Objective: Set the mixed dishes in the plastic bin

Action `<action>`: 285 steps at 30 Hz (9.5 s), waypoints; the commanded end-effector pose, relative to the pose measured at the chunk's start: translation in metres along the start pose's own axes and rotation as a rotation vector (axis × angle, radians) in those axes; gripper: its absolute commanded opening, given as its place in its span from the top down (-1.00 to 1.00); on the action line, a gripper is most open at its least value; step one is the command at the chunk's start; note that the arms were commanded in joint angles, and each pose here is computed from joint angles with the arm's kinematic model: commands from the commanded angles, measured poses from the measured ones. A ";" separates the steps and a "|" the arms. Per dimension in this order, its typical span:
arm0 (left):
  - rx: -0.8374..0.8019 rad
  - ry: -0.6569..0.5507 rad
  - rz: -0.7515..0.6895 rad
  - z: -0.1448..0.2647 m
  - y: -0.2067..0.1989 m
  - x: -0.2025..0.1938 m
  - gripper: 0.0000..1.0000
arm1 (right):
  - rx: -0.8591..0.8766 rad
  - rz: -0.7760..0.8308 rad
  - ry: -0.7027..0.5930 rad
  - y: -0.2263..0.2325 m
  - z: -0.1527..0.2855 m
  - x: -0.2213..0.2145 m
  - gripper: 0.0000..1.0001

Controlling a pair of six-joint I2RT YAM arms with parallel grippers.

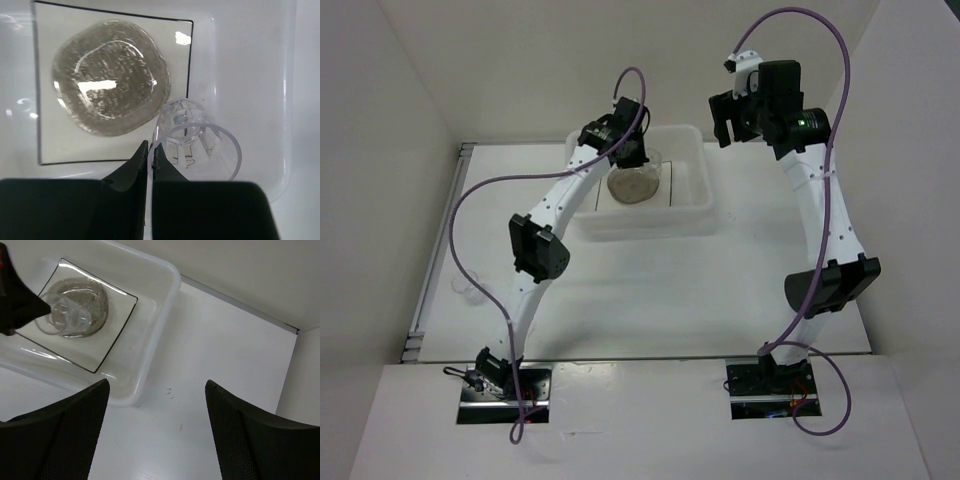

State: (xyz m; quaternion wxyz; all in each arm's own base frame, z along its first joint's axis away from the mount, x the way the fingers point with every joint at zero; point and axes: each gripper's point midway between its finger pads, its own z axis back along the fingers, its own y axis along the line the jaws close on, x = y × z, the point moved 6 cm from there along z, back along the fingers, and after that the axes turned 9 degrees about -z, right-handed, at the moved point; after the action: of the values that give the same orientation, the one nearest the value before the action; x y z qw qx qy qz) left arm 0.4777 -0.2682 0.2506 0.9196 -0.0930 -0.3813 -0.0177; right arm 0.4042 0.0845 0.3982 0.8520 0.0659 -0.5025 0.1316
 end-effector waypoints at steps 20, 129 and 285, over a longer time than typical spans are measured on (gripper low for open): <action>-0.195 0.084 -0.078 -0.085 -0.095 -0.081 0.94 | -0.102 0.069 -0.084 -0.010 0.041 0.003 -0.64; 0.526 0.136 0.479 0.140 0.299 -0.115 0.99 | -0.070 0.085 -0.068 -0.008 0.021 0.006 -0.69; -0.298 0.338 -0.250 -0.018 -0.151 -0.158 0.40 | 0.271 -0.793 -0.033 -0.083 0.041 -0.162 -0.72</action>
State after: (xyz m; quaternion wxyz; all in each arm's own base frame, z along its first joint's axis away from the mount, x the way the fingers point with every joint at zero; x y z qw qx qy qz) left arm 0.3615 -0.4211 0.1583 0.9409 -0.1647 -0.2262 -0.1907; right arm 0.3268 -0.0352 0.2720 0.8150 0.3642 -0.4161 -0.1731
